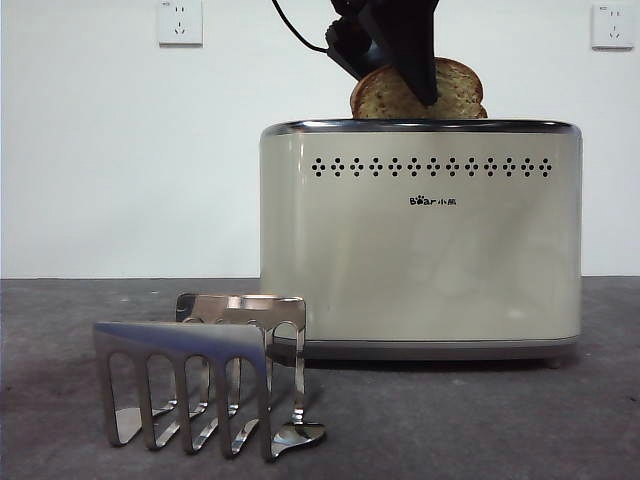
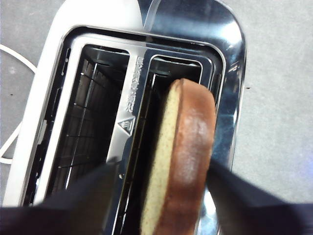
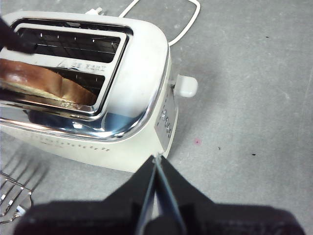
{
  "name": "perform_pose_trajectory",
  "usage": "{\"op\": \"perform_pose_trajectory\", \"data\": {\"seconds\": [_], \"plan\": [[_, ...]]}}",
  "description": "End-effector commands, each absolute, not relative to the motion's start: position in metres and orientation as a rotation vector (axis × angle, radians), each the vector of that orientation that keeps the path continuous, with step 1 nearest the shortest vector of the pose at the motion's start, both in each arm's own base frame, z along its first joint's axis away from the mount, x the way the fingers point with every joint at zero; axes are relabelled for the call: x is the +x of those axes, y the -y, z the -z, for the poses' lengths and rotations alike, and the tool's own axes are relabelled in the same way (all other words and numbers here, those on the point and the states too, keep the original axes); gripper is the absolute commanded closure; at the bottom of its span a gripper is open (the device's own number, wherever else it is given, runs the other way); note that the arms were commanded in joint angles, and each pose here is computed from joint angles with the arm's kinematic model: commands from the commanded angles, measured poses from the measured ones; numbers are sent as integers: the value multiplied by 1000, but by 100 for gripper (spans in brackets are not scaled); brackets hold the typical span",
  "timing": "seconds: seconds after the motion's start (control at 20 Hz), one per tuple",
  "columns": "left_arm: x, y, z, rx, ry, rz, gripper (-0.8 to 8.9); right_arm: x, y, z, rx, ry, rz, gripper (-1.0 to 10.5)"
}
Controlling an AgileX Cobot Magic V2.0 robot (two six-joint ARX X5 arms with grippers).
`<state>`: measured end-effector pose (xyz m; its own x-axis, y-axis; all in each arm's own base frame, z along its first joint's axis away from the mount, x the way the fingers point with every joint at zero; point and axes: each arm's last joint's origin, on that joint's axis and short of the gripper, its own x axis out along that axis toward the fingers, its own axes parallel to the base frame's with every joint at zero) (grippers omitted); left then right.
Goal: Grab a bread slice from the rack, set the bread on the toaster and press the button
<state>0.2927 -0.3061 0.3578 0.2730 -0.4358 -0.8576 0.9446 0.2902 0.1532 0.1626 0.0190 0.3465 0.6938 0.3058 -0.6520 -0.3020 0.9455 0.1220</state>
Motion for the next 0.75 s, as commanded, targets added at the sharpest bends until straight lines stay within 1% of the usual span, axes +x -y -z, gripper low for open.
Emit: {"op": "perform_pose_trajectory", "data": {"seconds": [0.05,0.2,0.35,0.4,0.45,0.5,0.55,0.65,0.75], "plan": [[285,300,-371,753,-772,1062,374,163,-19,-348,-2,-721,-341,947],[273,286,-397,720,-717,1048,374,163,-19,-348,-1,-721,-341,947],[255,268,-422,663,-696,1024,386,162,-19,-347,2,-735,-344,947],[247,260,-432,634,-698,1012,480,162,-19,-347,2,-733,-345,947],[241,254,-438,604,-705,999,612,163,-19,-347,2,-728,-344,948],[234,247,-445,571,-717,984,771,164,-19,-347,30,-733,-332,949],[229,241,-451,540,-714,971,829,167,-20,-346,74,-739,-318,950],[219,231,-464,478,-698,949,822,180,-20,-345,121,-722,-354,951],[210,222,-474,418,-691,929,822,200,-11,-340,208,-703,-393,952]]}}
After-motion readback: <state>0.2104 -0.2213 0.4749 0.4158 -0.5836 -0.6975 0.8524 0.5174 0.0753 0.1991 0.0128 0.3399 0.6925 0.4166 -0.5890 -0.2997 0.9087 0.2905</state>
